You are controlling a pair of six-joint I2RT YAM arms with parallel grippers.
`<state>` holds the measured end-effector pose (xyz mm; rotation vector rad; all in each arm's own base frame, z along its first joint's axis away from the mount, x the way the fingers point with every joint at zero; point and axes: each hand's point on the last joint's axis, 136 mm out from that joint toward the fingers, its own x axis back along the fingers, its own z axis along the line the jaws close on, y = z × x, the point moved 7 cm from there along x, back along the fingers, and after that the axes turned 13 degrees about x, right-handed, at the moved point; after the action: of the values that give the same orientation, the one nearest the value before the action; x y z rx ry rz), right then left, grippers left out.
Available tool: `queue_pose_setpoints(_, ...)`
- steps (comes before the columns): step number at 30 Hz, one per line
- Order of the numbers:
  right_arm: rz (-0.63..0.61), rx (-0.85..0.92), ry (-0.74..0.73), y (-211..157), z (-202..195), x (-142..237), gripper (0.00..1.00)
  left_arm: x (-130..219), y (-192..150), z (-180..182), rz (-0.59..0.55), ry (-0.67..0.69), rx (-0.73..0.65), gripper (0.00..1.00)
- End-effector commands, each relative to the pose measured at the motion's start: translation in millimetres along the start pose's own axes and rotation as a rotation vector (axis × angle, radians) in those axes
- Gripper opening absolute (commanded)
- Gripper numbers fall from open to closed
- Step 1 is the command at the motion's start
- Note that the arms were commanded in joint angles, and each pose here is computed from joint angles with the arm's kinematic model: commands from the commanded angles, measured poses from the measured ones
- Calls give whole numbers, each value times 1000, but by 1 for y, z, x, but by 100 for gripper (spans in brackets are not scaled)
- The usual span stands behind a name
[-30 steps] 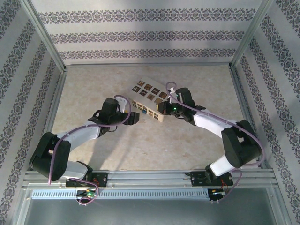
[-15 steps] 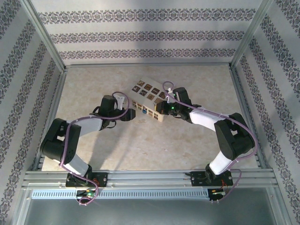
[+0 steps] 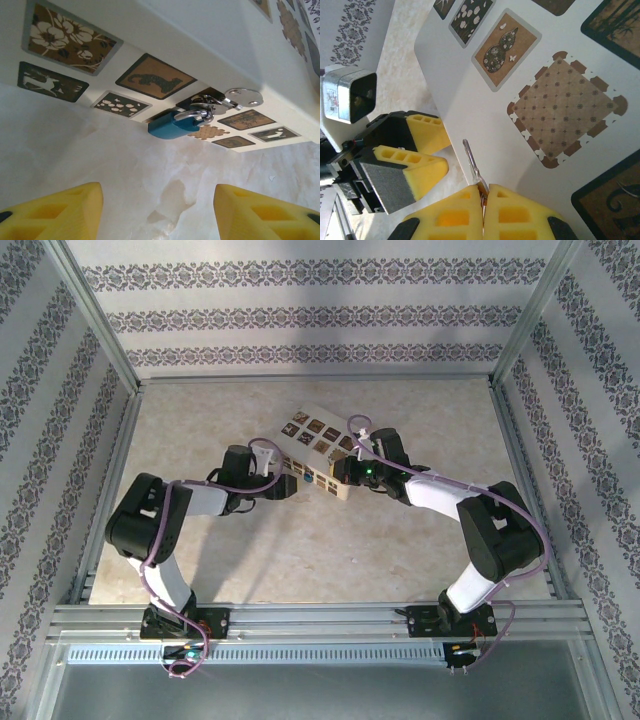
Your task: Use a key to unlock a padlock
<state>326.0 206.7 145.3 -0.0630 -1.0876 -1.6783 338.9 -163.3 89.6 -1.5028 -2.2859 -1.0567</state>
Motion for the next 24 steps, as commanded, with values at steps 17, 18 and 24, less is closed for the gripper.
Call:
queue_pose_setpoints(17, 58, -40, -44, -18, -12, 1, 0, -34, 12, -18, -27, -137, -46, 61)
queue_pose_setpoints(18, 59, -39, -44, -18, -12, 1, 0, -35, 12, -18, -22, -138, -46, 61)
queue_pose_setpoints(24, 60, -38, -42, -18, -12, 0, 0, -41, 8, -22, 3, -139, -56, 58)
